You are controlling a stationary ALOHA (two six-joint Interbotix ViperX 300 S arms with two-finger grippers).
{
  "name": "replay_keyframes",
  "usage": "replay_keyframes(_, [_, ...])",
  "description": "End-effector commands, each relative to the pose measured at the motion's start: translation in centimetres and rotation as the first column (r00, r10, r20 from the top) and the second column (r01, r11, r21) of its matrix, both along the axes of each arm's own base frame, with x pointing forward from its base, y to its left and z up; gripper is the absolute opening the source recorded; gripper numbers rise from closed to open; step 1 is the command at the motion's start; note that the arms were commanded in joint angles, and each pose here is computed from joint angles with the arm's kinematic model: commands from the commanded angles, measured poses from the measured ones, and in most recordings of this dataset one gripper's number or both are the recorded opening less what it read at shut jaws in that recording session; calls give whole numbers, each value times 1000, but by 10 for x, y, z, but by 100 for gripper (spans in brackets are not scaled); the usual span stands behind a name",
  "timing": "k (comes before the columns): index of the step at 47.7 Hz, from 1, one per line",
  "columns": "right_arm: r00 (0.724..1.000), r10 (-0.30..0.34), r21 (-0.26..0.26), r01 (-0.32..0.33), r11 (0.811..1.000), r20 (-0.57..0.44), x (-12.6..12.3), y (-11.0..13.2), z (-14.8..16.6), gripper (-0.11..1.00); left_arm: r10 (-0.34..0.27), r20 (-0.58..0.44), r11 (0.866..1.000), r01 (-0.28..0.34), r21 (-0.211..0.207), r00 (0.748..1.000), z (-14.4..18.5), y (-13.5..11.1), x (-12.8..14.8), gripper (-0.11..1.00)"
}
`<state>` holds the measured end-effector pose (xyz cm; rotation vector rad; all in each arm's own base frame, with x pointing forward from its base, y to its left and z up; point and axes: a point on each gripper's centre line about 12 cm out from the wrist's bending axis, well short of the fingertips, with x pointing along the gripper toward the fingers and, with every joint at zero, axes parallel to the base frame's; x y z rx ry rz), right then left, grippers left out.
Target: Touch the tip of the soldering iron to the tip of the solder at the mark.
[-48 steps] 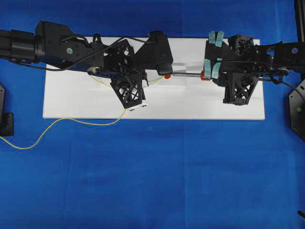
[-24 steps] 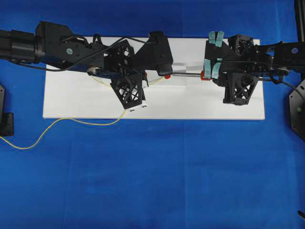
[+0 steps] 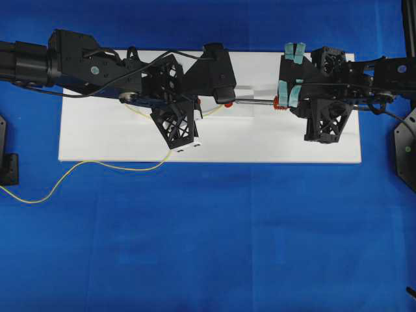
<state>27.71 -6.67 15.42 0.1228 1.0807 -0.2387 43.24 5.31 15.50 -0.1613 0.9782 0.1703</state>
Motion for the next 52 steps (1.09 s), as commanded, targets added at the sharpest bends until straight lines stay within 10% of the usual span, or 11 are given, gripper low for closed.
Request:
replay_keyframes(1, [999, 4, -11, -4, 1000, 38, 8, -1, 10, 6, 0, 33, 1000, 0, 4, 999, 12, 0, 4, 3])
replay_keyframes(52, [999, 3, -10, -3, 1000, 39, 8, -1, 10, 6, -28, 92, 1000, 26, 17, 995, 42, -10, -11, 3])
